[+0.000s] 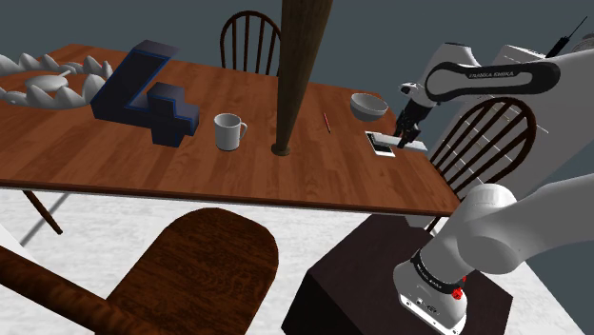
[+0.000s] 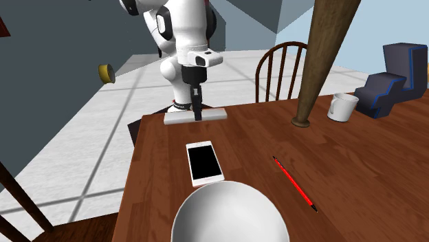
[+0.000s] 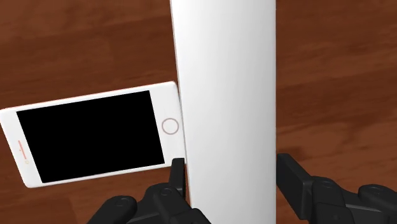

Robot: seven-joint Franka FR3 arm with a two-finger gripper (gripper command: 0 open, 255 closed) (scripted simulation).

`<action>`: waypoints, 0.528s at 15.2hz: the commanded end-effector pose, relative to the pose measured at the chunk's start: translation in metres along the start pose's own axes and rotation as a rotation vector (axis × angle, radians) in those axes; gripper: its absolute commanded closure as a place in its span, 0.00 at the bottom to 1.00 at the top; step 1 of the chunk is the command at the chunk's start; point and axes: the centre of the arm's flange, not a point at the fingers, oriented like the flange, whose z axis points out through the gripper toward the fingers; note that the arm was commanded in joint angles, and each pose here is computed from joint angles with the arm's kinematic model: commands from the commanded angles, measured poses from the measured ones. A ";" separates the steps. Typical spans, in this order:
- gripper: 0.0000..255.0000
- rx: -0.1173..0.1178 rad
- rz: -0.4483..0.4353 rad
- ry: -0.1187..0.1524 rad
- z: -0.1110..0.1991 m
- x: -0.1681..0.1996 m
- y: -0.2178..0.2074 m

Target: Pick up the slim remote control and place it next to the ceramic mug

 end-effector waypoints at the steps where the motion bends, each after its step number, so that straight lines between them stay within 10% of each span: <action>1: 1.00 0.000 0.000 0.000 -0.011 0.000 -0.001; 8: 1.00 0.000 0.000 0.000 -0.048 0.001 -0.001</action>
